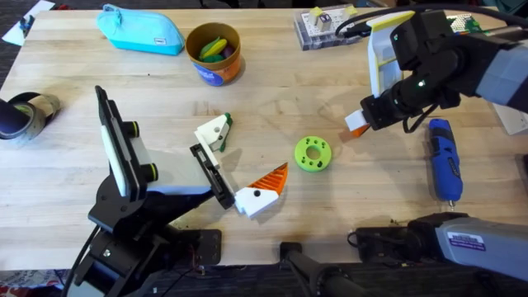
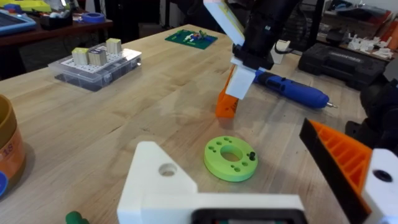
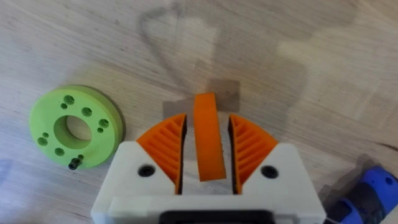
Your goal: Pick up the gripper from the table and insert it into the empty holder that is missing its gripper. Then pick up a screw, insert it into the mounting hole, and use the screwdriver to tighten it. Finally, clean up the table by picking up the vegetable and placing it into the bucket.
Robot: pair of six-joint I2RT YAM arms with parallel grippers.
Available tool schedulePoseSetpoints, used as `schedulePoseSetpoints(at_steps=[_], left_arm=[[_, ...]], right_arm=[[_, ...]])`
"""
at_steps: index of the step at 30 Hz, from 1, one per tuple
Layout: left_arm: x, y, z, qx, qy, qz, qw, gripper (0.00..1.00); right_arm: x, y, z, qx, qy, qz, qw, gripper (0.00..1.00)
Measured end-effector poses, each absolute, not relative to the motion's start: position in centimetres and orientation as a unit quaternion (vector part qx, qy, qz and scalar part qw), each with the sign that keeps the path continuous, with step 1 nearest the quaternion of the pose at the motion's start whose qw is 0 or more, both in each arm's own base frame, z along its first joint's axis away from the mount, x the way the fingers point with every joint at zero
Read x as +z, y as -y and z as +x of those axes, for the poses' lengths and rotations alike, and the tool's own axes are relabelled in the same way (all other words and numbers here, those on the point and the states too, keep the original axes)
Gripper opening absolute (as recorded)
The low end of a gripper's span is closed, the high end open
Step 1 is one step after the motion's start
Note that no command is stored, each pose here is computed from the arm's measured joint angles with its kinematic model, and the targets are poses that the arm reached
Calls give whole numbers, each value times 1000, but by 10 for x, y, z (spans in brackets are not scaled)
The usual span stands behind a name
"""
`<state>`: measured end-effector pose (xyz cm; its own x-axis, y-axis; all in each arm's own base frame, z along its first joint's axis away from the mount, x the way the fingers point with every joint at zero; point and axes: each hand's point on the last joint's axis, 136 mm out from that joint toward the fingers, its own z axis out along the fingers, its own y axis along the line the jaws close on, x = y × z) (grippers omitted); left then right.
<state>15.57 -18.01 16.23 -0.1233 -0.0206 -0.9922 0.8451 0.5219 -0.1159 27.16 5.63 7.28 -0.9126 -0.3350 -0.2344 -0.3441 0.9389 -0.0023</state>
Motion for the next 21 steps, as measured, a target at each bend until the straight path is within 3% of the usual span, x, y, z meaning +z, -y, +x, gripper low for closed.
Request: schedulePoseSetpoints(at_steps=[9, 21], left_arm=[[164, 179, 158, -367, -651, 312, 586, 994], [164, 178, 159, -365, -652, 310, 588, 994]], right_arm=[[66, -50, 243, 20, -983, -174, 53, 411], [69, -57, 257, 36, -980, -179, 84, 411]])
